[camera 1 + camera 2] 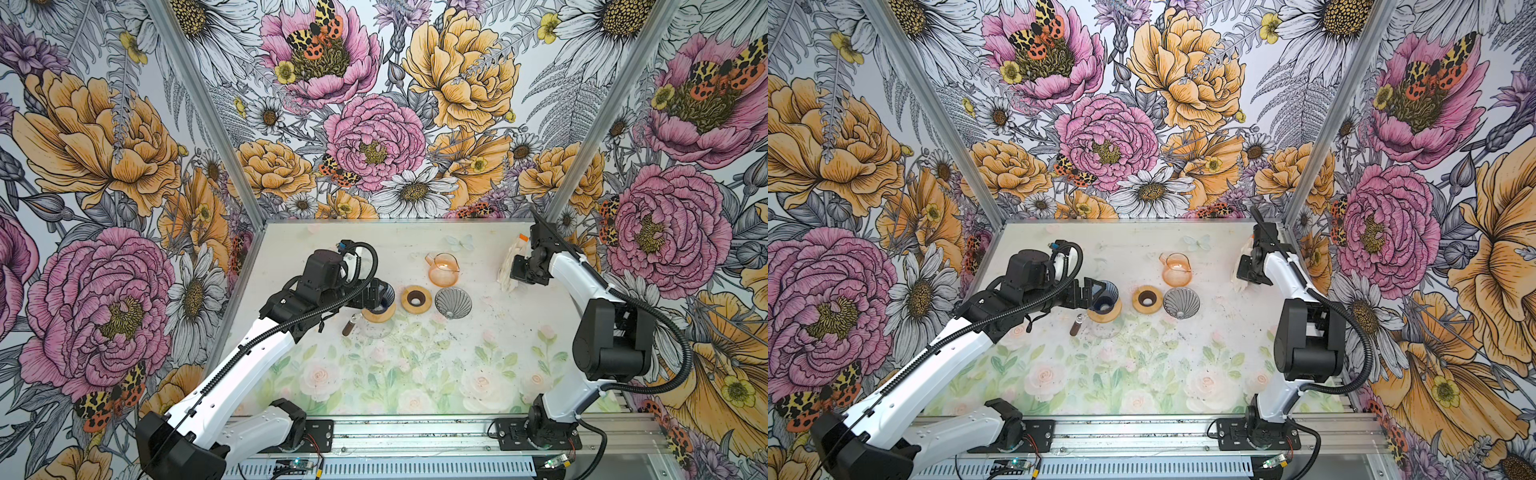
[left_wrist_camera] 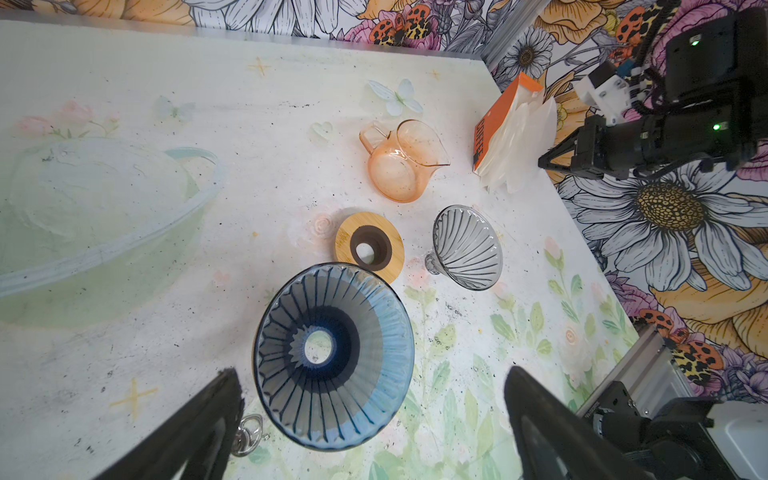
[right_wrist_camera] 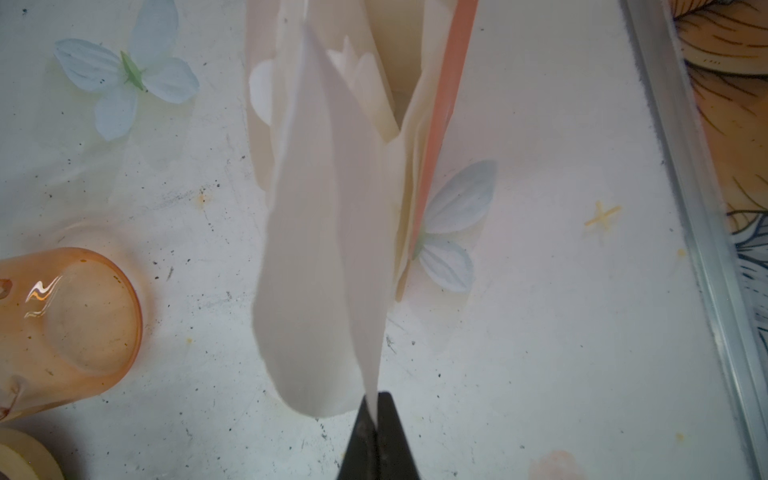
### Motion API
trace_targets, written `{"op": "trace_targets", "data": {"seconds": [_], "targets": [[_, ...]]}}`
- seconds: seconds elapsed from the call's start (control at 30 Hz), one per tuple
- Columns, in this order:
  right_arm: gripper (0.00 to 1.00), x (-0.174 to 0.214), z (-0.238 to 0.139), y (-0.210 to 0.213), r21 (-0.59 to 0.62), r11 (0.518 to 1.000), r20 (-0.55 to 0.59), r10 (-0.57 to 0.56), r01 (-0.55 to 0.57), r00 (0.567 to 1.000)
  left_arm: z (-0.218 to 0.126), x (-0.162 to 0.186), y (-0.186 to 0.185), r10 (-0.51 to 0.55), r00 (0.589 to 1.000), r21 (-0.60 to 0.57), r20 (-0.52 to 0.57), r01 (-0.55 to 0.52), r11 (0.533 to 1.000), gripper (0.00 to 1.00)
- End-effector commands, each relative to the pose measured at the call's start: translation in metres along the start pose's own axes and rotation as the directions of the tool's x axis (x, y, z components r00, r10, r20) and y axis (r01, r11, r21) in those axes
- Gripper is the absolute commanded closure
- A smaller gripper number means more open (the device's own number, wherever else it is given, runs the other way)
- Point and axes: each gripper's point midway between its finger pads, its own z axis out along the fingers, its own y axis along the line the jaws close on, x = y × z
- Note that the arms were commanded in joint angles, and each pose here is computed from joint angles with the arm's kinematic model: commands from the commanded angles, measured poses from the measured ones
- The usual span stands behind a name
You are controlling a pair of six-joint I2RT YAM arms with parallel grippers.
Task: Place the coffee filter in the dripper
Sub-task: 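Pinch the front paper filter's edge with the right gripper, then pull the paper filter up out of the box with the right gripper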
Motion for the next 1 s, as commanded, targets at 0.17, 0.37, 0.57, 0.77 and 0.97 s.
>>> {"op": "trace_targets", "data": {"seconds": [0.17, 0.37, 0.57, 0.77, 0.97], "targets": [[0.8, -0.022, 0.002, 0.003, 0.004, 1.0, 0.034, -0.01, 0.01, 0.999, -0.004, -0.017, -0.015, 0.029, 0.999, 0.042, 0.041, -0.031, 0.999, 0.01], [0.91, -0.027, 0.005, 0.006, -0.003, 1.0, 0.047, -0.017, 0.017, 0.999, -0.005, -0.016, -0.015, 0.03, 0.999, 0.039, 0.042, -0.032, 0.999, 0.01], [1.0, -0.032, -0.013, 0.007, 0.009, 1.0, 0.098, -0.027, 0.026, 0.995, -0.006, -0.017, -0.015, 0.03, 0.998, 0.036, 0.047, -0.032, 0.999, 0.01], [1.0, -0.039, -0.042, 0.009, -0.004, 0.999, 0.166, -0.033, 0.034, 0.986, -0.006, -0.018, -0.015, 0.029, 0.998, 0.038, 0.048, -0.031, 0.999, 0.01], [1.0, -0.035, -0.06, 0.014, -0.045, 0.999, 0.19, -0.02, 0.03, 0.982, -0.007, -0.018, -0.016, 0.031, 0.998, 0.038, 0.051, -0.033, 0.999, 0.01]]}}
